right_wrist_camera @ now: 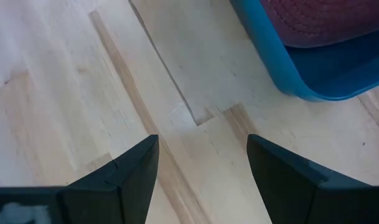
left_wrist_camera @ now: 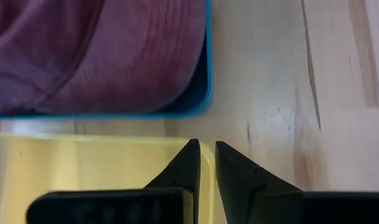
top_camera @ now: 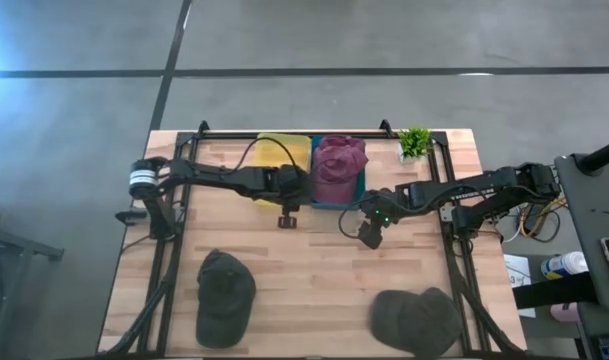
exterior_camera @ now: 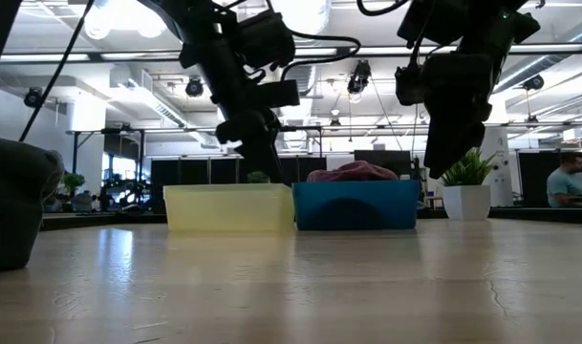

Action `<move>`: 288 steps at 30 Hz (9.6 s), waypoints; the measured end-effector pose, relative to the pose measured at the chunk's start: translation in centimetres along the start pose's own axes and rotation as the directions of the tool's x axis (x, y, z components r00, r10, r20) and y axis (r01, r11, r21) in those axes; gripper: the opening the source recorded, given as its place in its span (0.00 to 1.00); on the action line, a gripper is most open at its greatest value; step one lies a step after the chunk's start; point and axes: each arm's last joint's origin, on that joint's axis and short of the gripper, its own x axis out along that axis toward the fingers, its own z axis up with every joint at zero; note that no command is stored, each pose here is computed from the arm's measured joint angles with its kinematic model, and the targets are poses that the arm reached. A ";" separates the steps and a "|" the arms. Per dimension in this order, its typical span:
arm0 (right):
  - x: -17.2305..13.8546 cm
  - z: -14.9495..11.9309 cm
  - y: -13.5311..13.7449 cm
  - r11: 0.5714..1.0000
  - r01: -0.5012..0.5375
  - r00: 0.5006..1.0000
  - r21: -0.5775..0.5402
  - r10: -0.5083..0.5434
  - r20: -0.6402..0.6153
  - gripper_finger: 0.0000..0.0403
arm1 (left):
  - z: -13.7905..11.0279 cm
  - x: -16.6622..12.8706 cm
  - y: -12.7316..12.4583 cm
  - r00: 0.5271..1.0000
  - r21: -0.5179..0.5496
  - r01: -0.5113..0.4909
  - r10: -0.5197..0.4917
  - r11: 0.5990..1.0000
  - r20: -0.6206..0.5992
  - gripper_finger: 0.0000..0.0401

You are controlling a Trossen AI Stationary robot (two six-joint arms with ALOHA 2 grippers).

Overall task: Sort caps
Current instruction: Adjust the yellow bin, then put the left black cap into the yellow bin

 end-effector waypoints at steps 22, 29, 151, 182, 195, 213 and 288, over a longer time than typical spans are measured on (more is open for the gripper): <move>0.0 0.0 0.0 1.000 -0.002 1.000 0.002 0.002 0.001 0.59 | -0.7 -0.9 -0.5 0.983 0.078 0.068 -0.054 0.995 -0.177 0.11; 0.0 0.0 0.0 1.000 -0.001 1.000 0.001 0.001 0.001 0.59 | -0.8 1.5 -0.7 0.988 0.105 0.050 -0.034 0.993 -0.149 0.11; 2.9 -6.3 8.8 0.816 -0.384 0.902 0.432 0.432 -0.017 0.59 | -0.7 -4.7 -14.6 0.969 -0.115 0.011 -0.039 0.993 -0.242 0.11; 5.1 -0.1 10.3 0.867 -0.480 0.795 -0.130 0.493 0.352 0.16 | 1.5 -9.9 -16.9 0.962 -0.344 0.225 -0.264 0.912 -0.071 0.11; -5.2 1.8 12.8 0.214 0.539 0.826 -0.815 0.055 0.561 0.04 | 0.4 -25.4 -10.5 0.980 -0.535 -0.095 0.174 0.839 0.100 0.11; 2.8 -14.2 12.3 -0.085 0.233 0.969 -0.969 -0.058 0.238 0.03 | -1.4 -7.3 -13.0 0.994 -0.672 0.102 -0.054 0.734 0.091 0.11; -0.2 -6.6 15.4 -0.294 0.705 0.669 -0.645 -0.023 0.742 0.04 | 4.4 -14.5 -8.8 0.972 -0.611 0.203 -0.233 0.765 0.032 0.11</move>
